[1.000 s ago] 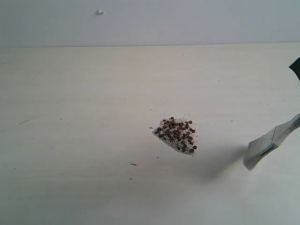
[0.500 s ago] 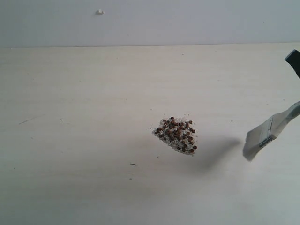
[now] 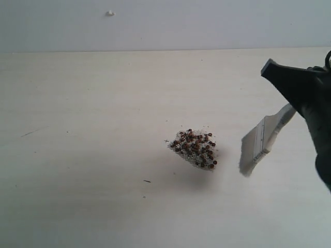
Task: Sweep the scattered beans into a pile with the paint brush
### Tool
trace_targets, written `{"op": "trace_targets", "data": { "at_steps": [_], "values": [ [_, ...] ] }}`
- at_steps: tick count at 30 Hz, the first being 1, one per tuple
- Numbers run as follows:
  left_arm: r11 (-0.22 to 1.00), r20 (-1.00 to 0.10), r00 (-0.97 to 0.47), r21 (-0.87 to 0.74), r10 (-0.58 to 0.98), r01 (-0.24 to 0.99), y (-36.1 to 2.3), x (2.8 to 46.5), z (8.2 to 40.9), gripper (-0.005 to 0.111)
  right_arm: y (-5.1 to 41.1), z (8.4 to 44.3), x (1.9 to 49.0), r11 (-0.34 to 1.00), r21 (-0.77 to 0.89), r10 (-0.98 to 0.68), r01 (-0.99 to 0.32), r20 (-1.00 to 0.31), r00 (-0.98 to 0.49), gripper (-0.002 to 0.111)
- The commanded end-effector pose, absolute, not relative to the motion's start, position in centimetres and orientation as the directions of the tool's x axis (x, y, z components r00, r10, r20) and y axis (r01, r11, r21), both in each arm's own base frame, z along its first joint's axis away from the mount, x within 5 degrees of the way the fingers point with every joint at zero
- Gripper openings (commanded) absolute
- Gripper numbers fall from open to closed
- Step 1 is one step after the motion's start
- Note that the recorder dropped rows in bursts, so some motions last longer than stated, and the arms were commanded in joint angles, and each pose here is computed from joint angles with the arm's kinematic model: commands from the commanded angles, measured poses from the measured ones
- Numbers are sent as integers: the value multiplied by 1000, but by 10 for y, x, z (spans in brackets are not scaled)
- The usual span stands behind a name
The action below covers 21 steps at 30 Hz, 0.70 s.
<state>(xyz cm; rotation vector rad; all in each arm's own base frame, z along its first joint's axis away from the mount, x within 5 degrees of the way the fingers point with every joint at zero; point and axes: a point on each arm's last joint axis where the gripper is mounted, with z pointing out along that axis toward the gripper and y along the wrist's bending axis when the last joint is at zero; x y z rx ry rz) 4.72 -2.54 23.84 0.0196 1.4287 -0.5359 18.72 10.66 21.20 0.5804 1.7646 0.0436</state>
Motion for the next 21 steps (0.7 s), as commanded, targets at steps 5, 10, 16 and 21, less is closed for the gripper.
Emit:
{"op": "trace_targets", "data": {
  "at_steps": [5, 10, 16, 21],
  "values": [
    [883, -940, 46, -300, -338, 362, -25, 47, 237, 0, 137, 197, 175, 906, 304, 356, 294, -924, -140, 0],
    [883, -940, 46, -300, -338, 362, -25, 47, 237, 0, 148, 186, 177, 911, 299, 351, 283, -924, -154, 0],
    [883, -940, 46, -300, -338, 362, -25, 47, 237, 0, 152, 181, 179, 891, 325, 386, 316, -910, -151, 0],
    [883, -940, 46, -300, -338, 362, -25, 47, 237, 0, 161, 182, 186, 886, 348, 402, 306, -905, -137, 0]
  ]
}}
